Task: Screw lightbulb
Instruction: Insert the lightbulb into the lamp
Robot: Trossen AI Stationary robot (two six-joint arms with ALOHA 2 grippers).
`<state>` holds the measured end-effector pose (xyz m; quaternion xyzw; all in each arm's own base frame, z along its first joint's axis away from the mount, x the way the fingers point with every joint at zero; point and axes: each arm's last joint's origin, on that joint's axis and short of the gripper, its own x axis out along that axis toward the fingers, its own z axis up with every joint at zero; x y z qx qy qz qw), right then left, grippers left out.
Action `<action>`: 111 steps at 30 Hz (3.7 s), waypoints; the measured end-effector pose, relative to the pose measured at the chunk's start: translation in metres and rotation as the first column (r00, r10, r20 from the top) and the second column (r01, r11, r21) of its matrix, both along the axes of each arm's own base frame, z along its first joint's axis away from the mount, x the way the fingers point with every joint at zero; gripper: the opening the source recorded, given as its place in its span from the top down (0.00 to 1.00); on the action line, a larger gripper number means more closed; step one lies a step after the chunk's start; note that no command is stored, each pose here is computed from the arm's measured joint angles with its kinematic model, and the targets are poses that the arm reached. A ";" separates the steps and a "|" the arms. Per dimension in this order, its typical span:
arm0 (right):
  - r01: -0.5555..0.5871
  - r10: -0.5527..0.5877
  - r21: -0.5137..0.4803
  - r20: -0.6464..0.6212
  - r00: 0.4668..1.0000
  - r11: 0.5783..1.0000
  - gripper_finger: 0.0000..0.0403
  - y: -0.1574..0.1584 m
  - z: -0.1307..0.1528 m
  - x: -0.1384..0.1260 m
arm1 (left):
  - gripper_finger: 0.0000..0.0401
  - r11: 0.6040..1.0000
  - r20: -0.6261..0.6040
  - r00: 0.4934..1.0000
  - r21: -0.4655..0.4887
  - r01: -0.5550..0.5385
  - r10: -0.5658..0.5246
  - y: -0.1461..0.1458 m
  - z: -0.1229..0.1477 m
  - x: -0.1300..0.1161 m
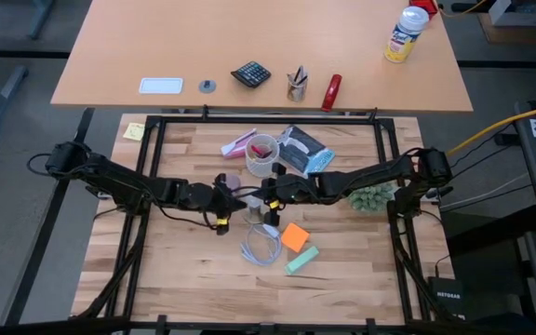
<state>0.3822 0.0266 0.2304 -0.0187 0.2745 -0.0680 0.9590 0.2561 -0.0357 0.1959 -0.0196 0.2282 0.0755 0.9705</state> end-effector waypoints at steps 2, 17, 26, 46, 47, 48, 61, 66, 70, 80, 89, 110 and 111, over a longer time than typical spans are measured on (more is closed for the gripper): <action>-0.008 0.008 0.006 0.000 1.000 1.000 0.98 0.000 0.000 0.000 | 0.99 1.000 0.002 1.000 0.013 -0.027 0.027 0.001 0.000 0.000; -0.021 0.021 0.044 -0.002 1.000 0.999 0.98 0.001 0.000 0.000 | 1.00 0.989 0.018 0.990 0.048 -0.143 0.142 0.004 0.001 -0.001; -0.028 0.028 0.048 0.000 1.000 0.998 0.98 0.002 0.000 0.000 | 1.00 0.963 0.044 0.969 0.102 -0.248 0.245 0.008 0.002 -0.002; 0.030 -0.030 0.011 0.002 1.000 0.999 0.98 0.000 -0.001 0.000 | 1.00 1.000 0.017 1.000 -0.023 -0.006 0.006 -0.014 -0.001 -0.001; 0.031 -0.031 0.011 0.002 1.000 0.999 0.98 -0.001 -0.001 0.000 | 1.00 1.000 0.011 1.000 -0.024 -0.008 0.008 -0.015 -0.004 0.001; 0.031 -0.031 0.011 0.002 1.000 0.999 0.98 -0.001 -0.001 0.000 | 1.00 1.000 0.012 1.000 -0.025 -0.008 0.008 -0.015 -0.006 0.003; 0.018 -0.018 0.020 0.000 1.000 1.000 0.98 0.000 -0.001 0.000 | 1.00 0.992 0.044 0.992 0.037 -0.121 0.120 -0.013 -0.012 0.009; 0.022 -0.022 0.018 -0.002 1.000 1.000 0.98 -0.001 -0.001 0.000 | 1.00 0.984 0.051 0.984 0.050 -0.172 0.169 -0.012 -0.012 0.008; 0.022 -0.022 0.017 -0.003 1.000 1.000 0.98 -0.001 -0.001 0.000 | 1.00 0.976 0.051 0.976 0.051 -0.213 0.210 -0.011 -0.012 0.008; 0.030 -0.030 0.041 0.000 1.000 0.999 0.98 0.000 -0.001 0.000 | 1.00 0.943 0.067 0.947 0.100 -0.319 0.313 -0.003 -0.012 0.007; 0.035 -0.036 0.037 0.000 0.999 0.999 0.98 0.000 -0.001 0.000 | 1.00 0.933 0.071 0.946 0.157 -0.324 0.317 0.005 -0.008 0.006; 0.053 -0.053 0.026 0.001 0.999 0.998 0.98 -0.001 -0.001 0.000 | 1.00 0.997 0.121 0.990 0.013 -0.080 0.077 -0.029 0.000 0.004; 0.053 -0.053 0.026 0.001 0.999 0.998 0.98 -0.001 -0.001 0.000 | 1.00 0.997 0.117 0.990 0.018 -0.079 0.076 -0.029 -0.002 0.005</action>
